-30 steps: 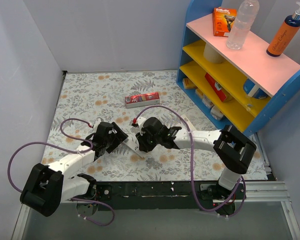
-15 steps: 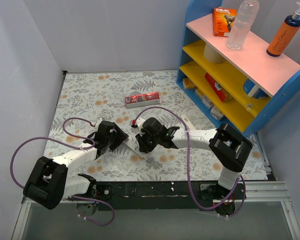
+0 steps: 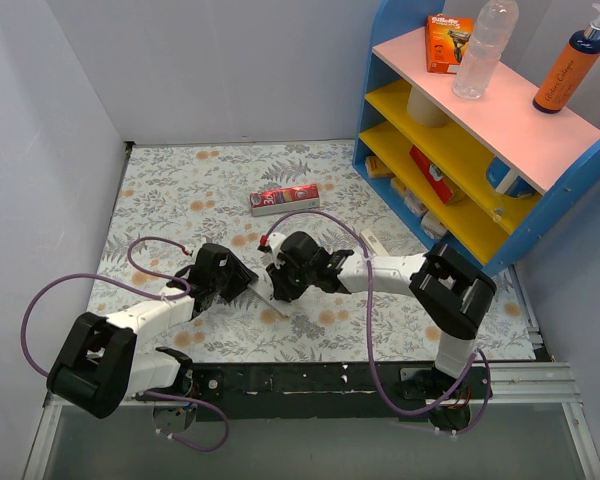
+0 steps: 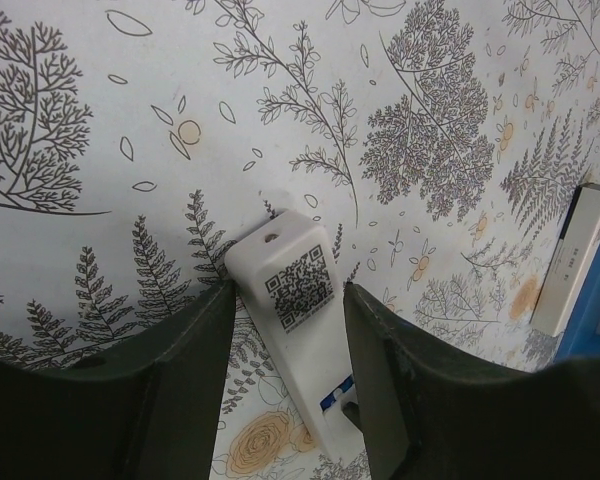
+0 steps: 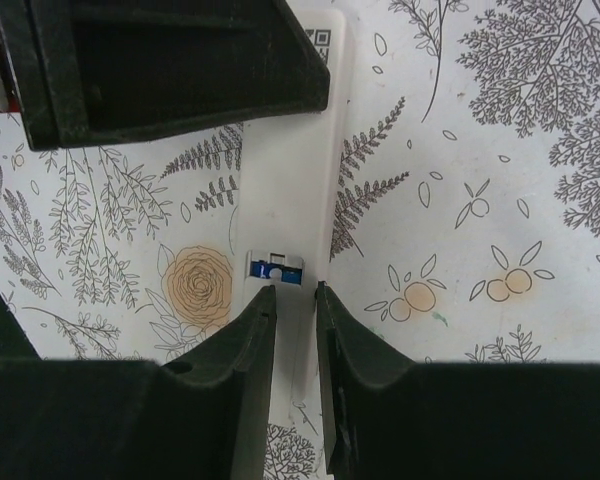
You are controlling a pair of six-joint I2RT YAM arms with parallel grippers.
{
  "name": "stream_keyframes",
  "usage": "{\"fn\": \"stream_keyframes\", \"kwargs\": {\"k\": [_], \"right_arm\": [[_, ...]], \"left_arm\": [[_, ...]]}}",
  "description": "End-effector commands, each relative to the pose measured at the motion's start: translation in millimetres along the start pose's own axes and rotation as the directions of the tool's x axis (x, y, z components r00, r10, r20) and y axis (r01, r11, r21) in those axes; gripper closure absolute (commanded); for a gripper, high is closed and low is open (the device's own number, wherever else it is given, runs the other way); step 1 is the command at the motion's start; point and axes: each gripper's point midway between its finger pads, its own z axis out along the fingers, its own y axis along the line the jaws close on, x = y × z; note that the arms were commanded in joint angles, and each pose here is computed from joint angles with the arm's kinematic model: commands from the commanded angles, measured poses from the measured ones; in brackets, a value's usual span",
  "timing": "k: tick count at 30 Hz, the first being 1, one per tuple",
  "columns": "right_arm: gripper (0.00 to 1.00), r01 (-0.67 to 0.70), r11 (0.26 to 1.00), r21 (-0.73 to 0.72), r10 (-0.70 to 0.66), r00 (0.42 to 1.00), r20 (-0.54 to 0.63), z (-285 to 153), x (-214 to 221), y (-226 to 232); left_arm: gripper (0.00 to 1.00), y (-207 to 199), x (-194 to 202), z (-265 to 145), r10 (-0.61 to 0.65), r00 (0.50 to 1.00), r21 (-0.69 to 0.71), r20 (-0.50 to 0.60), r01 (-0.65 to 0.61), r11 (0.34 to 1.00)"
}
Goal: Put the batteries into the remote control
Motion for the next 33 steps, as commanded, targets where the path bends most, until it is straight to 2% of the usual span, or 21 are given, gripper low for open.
{"fn": "stream_keyframes", "kwargs": {"k": [1,6,10,15,25,33], "right_arm": [[0.72,-0.011,0.999,0.040,0.017,0.989,-0.145,16,47,-12],[0.72,-0.002,0.999,0.047,0.009,0.989,-0.150,18,47,-14],[0.72,0.050,0.997,0.065,-0.042,0.992,-0.122,15,30,-17],[0.72,0.141,0.988,0.068,-0.130,0.980,-0.150,14,29,-24],[0.71,0.127,0.992,0.023,-0.121,0.979,-0.165,35,54,-25],[0.73,0.140,0.989,0.037,-0.134,0.982,-0.129,49,46,-38]], "left_arm": [[0.53,13,11,-2,0.003,0.999,-0.027,-0.037,-0.004,1.000],[0.53,10,16,-5,0.001,0.998,-0.006,-0.065,-0.002,1.000],[0.53,12,24,-7,-0.020,0.995,0.003,-0.101,0.021,1.000],[0.54,11,33,-12,-0.030,0.991,0.023,-0.133,0.033,0.999],[0.54,7,39,-15,-0.032,0.988,0.040,-0.152,0.039,0.998],[0.57,10,40,-14,-0.036,0.988,0.032,-0.150,0.041,0.999]]}}
